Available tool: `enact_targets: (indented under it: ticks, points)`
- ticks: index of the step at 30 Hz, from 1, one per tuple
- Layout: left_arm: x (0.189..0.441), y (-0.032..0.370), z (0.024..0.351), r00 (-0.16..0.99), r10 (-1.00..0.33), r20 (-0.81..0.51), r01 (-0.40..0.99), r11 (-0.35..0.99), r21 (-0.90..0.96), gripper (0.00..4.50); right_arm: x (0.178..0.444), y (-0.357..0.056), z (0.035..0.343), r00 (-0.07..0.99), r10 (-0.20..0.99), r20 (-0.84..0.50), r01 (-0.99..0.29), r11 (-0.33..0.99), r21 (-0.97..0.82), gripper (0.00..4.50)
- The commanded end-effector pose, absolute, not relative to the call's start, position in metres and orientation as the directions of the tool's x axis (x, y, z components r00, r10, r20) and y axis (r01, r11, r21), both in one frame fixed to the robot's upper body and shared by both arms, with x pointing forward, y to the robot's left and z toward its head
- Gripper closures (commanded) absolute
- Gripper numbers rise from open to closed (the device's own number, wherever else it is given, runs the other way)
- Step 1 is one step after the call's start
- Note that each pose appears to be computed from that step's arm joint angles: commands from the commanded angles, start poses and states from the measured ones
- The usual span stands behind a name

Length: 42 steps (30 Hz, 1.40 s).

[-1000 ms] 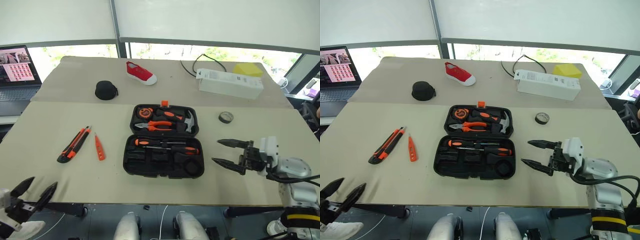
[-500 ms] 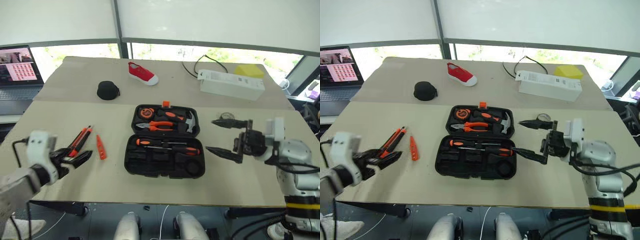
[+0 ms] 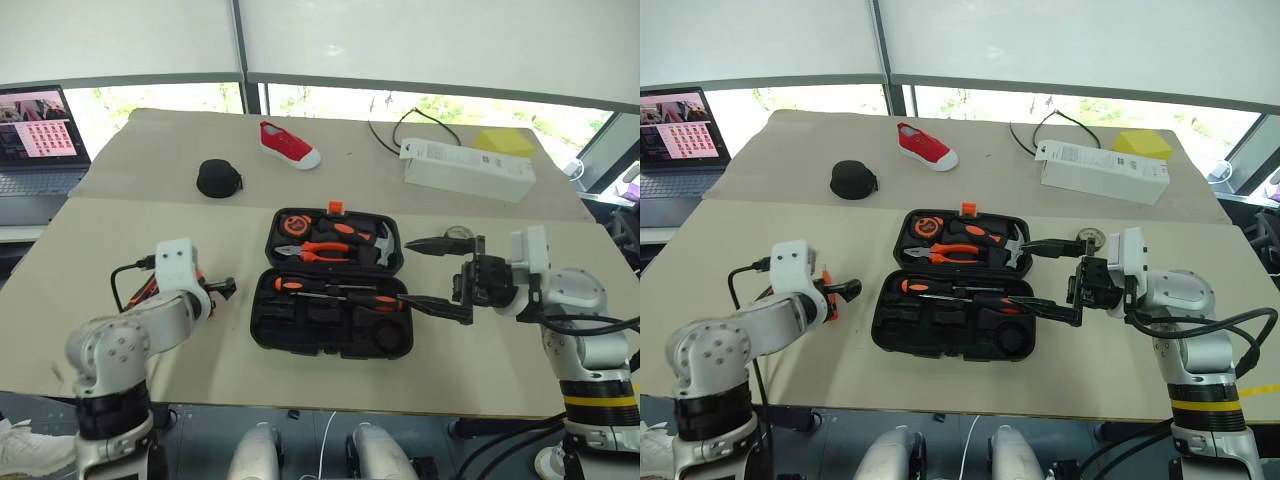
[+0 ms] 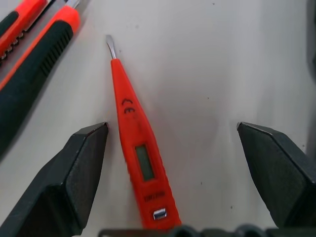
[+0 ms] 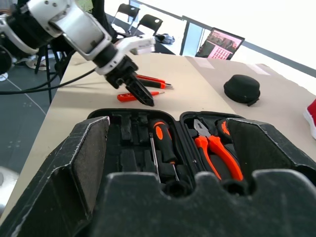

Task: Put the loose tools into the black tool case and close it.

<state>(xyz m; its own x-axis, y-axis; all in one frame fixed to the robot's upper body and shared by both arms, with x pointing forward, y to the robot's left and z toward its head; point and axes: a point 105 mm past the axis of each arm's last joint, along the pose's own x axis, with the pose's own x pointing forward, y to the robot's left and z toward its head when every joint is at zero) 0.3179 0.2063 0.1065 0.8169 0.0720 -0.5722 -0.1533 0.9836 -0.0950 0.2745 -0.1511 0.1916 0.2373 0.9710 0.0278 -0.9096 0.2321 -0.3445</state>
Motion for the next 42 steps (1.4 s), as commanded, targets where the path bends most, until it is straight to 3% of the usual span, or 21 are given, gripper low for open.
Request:
enact_targets:
  ticks: [1, 4, 7, 16, 17, 20, 22, 25, 26, 28, 30, 35, 42]
  points:
    - [0.322, 0.209, 0.092, 0.779, 0.111, -0.617, -0.194, 0.979, -0.068, 0.0, 0.271, -0.149, 0.206, 0.217, 0.975, 0.047, -0.897, 0.218, -0.384, 0.09]
    - [0.322, 0.207, 0.088, 0.765, 0.109, -0.635, -0.196, 0.978, -0.068, 0.0, 0.27, -0.148, 0.209, 0.218, 0.975, 0.05, -0.895, 0.22, -0.389, 0.09]
    - [0.315, 0.208, 0.081, 0.746, 0.115, -0.655, -0.196, 0.979, -0.051, 0.74, 0.27, -0.149, 0.21, 0.224, 0.973, 0.053, -0.891, 0.227, -0.392, 0.0]
    - [0.296, 0.224, 0.074, 0.715, 0.149, -0.683, -0.209, 0.978, -0.005, 3.96, 0.27, -0.149, 0.209, 0.233, 0.971, 0.059, -0.891, 0.237, -0.388, 0.0]
    - [0.296, 0.226, 0.076, 0.728, 0.14, -0.672, -0.196, 0.981, -0.007, 4.08, 0.27, -0.148, 0.209, 0.233, 0.971, 0.058, -0.891, 0.237, -0.386, 0.0]
    - [0.302, 0.226, 0.089, 0.787, 0.096, -0.609, -0.155, 0.987, -0.044, 4.09, 0.27, -0.148, 0.208, 0.234, 0.97, 0.058, -0.892, 0.238, -0.384, 0.0]
    - [0.309, 0.215, 0.121, 0.874, -0.101, -0.475, 0.052, 0.992, -0.114, 4.09, 0.269, -0.15, 0.206, 0.242, 0.969, 0.05, -0.893, 0.243, -0.38, 0.0]
    - [0.303, 0.2, 0.159, 0.883, -0.361, -0.299, 0.351, 0.932, -0.088, 4.09, 0.267, -0.154, 0.204, 0.255, 0.966, 0.033, -0.892, 0.248, -0.378, 0.0]
    - [0.296, 0.191, 0.169, 0.843, -0.475, -0.252, 0.474, 0.878, -0.066, 4.09, 0.267, -0.157, 0.205, 0.263, 0.964, 0.029, -0.891, 0.255, -0.377, 0.0]
    - [0.269, 0.168, 0.178, 0.645, -0.721, -0.255, 0.746, 0.666, 0.001, 4.09, 0.265, -0.164, 0.206, 0.286, 0.958, 0.021, -0.888, 0.273, -0.371, 0.0]
    - [0.251, 0.156, 0.18, 0.487, -0.828, -0.277, 0.868, 0.495, 0.047, 4.09, 0.263, -0.168, 0.206, 0.293, 0.956, 0.013, -0.892, 0.278, -0.358, 0.0]
    - [0.267, 0.128, 0.17, 0.219, -0.866, -0.449, 0.967, 0.131, 0.217, 4.09, 0.252, -0.176, 0.194, 0.3, 0.948, -0.103, -0.917, 0.257, -0.304, 0.0]
    - [0.305, 0.106, 0.14, 0.185, -0.757, -0.627, 0.949, -0.027, 0.314, 4.09, 0.242, -0.182, 0.176, 0.324, 0.91, -0.258, -0.923, 0.245, -0.296, 0.0]
